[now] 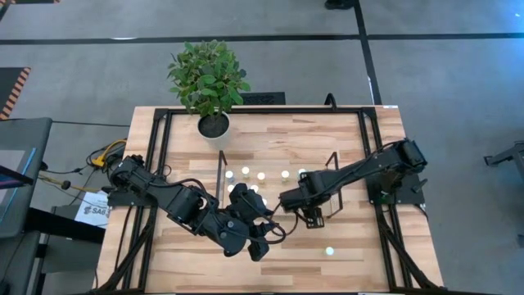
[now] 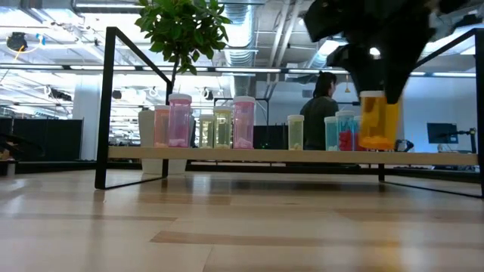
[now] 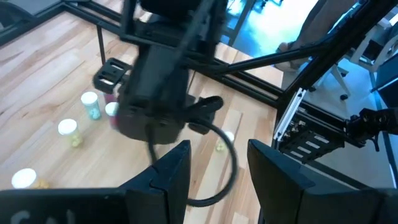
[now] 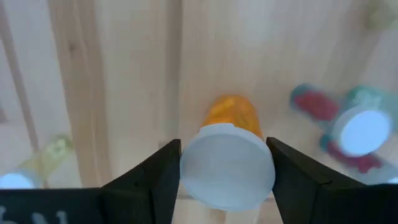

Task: Pick and place medicine bottles onto shelf by color
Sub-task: Put the orange pill bottle on the shelf

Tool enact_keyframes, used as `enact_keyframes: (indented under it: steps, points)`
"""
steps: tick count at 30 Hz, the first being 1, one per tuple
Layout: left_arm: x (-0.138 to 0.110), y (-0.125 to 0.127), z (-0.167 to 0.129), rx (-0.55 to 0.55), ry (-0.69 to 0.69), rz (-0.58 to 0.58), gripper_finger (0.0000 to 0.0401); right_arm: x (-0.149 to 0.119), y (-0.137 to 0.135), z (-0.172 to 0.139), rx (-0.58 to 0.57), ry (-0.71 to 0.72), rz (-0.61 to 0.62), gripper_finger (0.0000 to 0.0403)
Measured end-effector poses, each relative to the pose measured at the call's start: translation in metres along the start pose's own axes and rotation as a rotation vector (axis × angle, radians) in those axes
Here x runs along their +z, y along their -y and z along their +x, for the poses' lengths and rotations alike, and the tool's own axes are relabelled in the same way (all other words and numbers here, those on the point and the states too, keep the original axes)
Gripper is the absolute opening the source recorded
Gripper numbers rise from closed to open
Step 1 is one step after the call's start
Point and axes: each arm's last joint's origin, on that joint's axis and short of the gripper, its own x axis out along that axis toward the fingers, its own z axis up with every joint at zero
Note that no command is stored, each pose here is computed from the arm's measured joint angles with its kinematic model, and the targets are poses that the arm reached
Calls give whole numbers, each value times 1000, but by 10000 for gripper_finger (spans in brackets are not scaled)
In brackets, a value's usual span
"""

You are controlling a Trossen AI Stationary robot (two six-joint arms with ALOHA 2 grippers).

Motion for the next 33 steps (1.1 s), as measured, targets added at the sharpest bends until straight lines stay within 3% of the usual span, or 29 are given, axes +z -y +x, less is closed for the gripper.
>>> enact_keyframes:
  steps: [21, 33]
  points:
    - [2, -2, 1, 5, 2, 1, 144, 21, 14, -1, 97, 172, 28, 227]
    - [9, -10, 7, 29, 10, -15, 144, 30, 34, 8, 104, 172, 150, 227]
